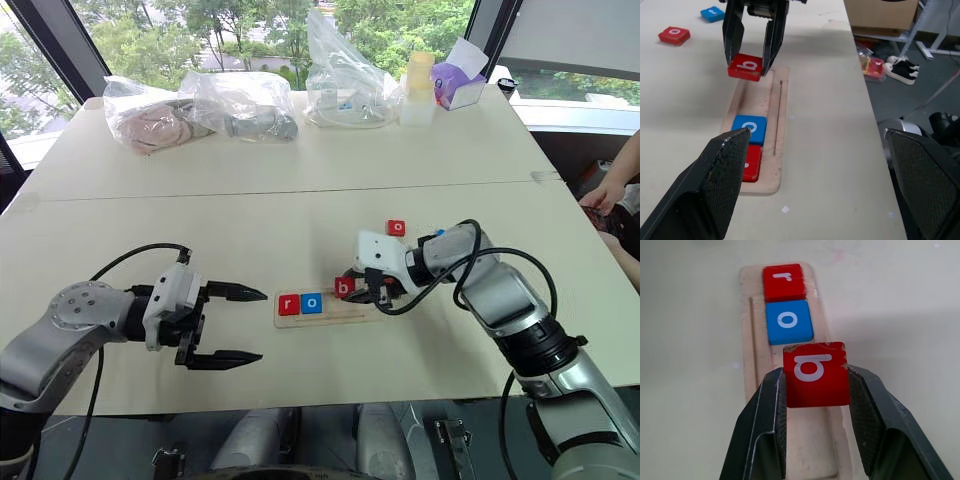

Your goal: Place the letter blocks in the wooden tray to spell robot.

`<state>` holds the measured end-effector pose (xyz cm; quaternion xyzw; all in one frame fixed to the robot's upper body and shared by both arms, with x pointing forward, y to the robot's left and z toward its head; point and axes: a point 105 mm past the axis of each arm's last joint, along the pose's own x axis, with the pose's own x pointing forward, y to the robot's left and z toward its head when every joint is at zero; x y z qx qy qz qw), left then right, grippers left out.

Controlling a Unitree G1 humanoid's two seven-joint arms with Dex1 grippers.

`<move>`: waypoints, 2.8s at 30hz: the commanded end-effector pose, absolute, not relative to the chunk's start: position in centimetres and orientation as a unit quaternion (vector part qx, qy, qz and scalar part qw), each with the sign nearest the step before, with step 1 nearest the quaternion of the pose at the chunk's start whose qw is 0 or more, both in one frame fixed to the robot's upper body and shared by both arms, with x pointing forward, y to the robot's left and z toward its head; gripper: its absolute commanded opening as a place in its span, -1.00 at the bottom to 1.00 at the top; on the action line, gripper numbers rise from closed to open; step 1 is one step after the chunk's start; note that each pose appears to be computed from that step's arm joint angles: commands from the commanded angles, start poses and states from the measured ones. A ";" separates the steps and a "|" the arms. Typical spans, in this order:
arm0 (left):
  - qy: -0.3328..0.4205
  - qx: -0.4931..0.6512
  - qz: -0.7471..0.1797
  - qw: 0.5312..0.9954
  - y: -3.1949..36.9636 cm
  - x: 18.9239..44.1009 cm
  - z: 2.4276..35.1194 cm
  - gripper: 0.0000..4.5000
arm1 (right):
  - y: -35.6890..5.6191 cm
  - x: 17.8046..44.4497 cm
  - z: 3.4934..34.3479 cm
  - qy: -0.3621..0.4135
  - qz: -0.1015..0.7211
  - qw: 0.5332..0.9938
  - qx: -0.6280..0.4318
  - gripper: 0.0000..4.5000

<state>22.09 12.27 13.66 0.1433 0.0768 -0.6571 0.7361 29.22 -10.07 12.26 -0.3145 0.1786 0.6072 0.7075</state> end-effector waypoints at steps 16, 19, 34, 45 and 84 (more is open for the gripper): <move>0.052 0.152 -0.646 0.747 12.0 22.2 14.4 1.00 | -8.9 28.8 10.8 0.192 0.611 0.699 -0.318 -0.49; 0.052 0.152 -0.645 0.747 12.0 22.2 14.4 1.00 | -8.7 28.5 10.7 0.193 0.616 0.695 -0.317 -0.49; 0.052 0.153 -0.643 0.749 11.9 22.2 14.4 1.00 | -8.1 28.5 10.6 0.184 0.620 0.692 -0.322 -0.49; 0.050 0.151 -0.642 0.750 11.7 22.2 14.4 1.00 | -7.7 28.8 10.7 0.176 0.620 0.690 -0.330 0.86; 0.044 0.143 -0.639 0.755 11.1 22.2 14.4 1.00 | -14.9 38.9 13.2 0.208 0.075 0.972 -0.075 0.98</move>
